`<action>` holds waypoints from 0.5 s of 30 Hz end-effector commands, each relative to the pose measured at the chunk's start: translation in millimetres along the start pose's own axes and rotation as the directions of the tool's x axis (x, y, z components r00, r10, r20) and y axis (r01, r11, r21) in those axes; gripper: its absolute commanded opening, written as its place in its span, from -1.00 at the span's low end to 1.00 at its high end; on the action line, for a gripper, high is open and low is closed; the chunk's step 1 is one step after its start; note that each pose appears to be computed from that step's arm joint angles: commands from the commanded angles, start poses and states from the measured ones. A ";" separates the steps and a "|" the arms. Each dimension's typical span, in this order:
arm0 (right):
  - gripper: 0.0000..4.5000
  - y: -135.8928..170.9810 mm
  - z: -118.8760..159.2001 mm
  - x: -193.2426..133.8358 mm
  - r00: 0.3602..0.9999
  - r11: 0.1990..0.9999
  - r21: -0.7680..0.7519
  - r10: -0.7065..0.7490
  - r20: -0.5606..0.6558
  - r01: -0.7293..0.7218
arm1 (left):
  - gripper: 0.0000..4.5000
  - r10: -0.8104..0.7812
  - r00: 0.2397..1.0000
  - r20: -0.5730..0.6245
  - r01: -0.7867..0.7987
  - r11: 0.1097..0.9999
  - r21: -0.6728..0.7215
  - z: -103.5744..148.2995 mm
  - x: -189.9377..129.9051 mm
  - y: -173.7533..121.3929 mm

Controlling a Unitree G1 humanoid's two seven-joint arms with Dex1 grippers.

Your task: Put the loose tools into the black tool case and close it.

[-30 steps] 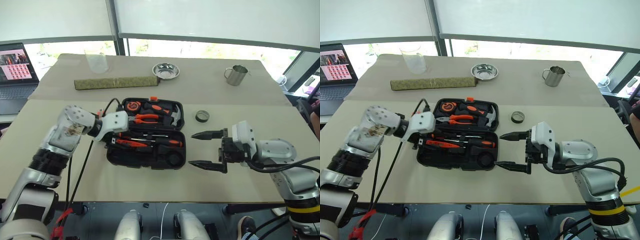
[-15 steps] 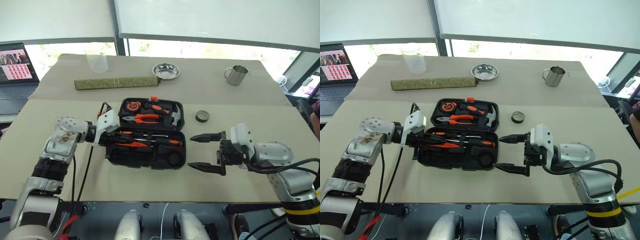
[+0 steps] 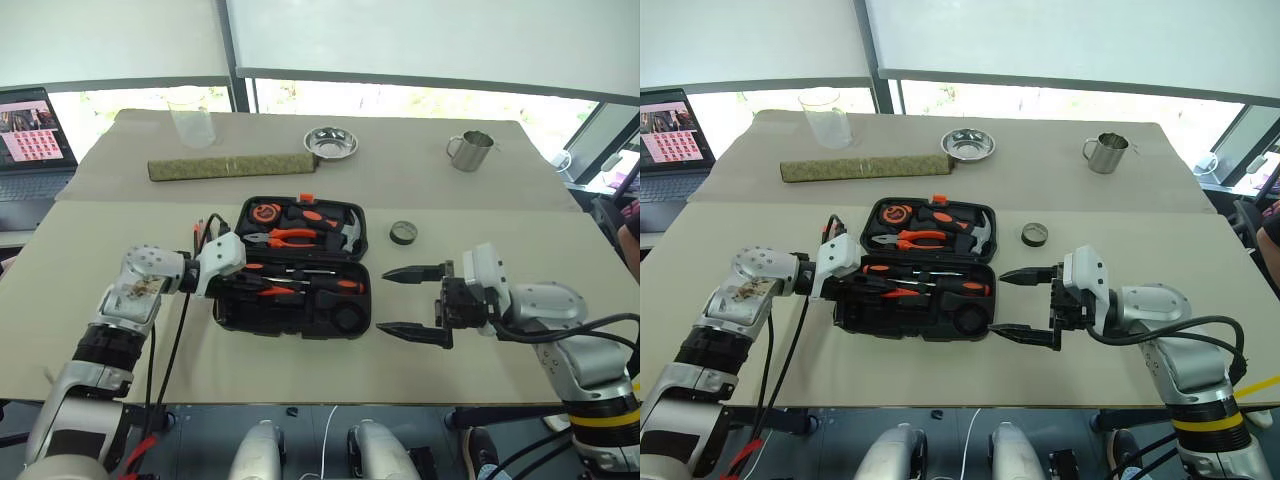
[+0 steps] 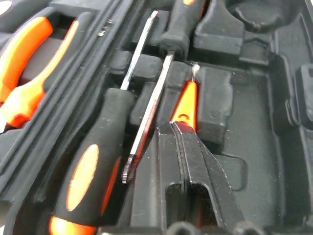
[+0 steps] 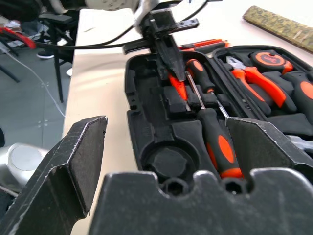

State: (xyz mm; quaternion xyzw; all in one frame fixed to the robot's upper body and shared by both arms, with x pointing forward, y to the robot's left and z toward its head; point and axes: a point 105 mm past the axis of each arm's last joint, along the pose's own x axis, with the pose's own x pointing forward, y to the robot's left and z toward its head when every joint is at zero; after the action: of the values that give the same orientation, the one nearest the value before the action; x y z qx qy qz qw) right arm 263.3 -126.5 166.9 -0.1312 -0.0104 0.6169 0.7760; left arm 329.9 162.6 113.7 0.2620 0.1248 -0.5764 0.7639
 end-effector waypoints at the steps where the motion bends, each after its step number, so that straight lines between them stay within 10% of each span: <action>1: 1.00 -4.7 10.5 -1.9 0.999 0.999 -0.048 -0.016 0.030 0.017 | -0.99 0.047 0.996 -0.075 -0.054 0.993 -0.108 -31.2 2.7 -7.2; 11: 1.00 -6.3 18.0 -4.6 0.991 0.998 -0.063 -0.021 0.130 0.030 | -0.99 0.386 0.901 0.197 -0.336 0.909 -0.246 -7.1 -50.9 7.6; 15: 1.00 -11.8 7.9 -21.8 0.985 0.991 -0.087 -0.085 0.153 0.099 | -0.56 0.606 0.764 0.220 -0.537 0.787 -0.304 -19.4 -109.4 -19.4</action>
State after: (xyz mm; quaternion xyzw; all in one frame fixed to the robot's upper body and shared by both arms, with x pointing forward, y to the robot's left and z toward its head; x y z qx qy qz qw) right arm 268.2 -135.4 173.0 -0.1082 -0.0690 0.6040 0.7866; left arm 298.0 234.1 122.6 0.0939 0.0371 -0.3867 0.9167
